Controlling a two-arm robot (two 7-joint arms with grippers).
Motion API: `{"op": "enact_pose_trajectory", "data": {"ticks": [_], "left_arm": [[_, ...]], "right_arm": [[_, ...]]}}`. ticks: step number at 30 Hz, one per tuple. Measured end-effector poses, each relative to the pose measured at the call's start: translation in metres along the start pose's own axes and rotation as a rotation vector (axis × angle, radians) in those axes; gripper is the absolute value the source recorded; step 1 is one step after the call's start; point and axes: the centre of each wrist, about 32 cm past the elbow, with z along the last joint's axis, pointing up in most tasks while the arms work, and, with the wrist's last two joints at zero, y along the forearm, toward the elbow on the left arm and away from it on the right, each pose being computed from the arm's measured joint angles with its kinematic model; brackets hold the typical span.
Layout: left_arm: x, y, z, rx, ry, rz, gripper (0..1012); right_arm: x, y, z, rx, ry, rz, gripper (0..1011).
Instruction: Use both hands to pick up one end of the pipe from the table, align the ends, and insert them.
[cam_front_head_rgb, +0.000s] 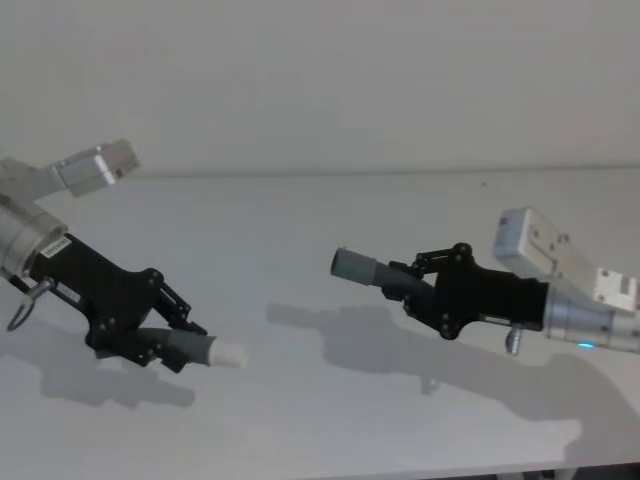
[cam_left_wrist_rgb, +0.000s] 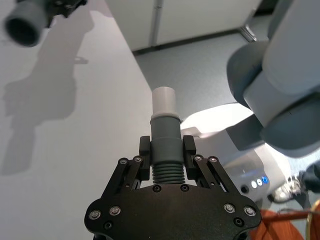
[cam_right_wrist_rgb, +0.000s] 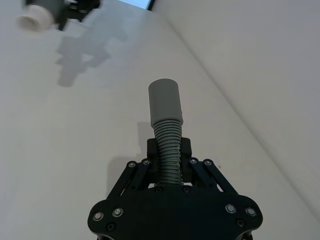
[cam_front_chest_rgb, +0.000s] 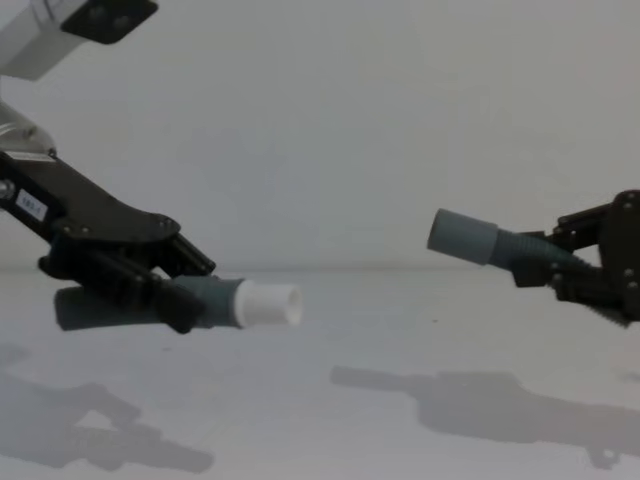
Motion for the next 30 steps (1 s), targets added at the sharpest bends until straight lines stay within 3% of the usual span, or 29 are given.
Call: {"op": "enact_pose_trajectory", "data": {"ticks": [8,16,22,30], "left_arm": [[-0.0021,-0.0067,-0.0049,-0.051,0.049,0.082,353],[0.0018,-0.0143,-0.0063,-0.085,0.067,0.107,353],[0.0126,-0.0275,-0.0067,-0.116,0.077,0.088,353],[0.0264,-0.0469,-0.0055,-0.135,0.079,0.037,353]], "right_arm": [[0.027,-0.021,-0.01,0.052,-0.083,0.111,223],[0.049,-0.044,-0.024,0.096,-0.149,0.212,223],[0.057,-0.059,-0.034,0.106,-0.187,0.258,223],[0.058,-0.072,-0.041,0.094,-0.209,0.265,223]]}}
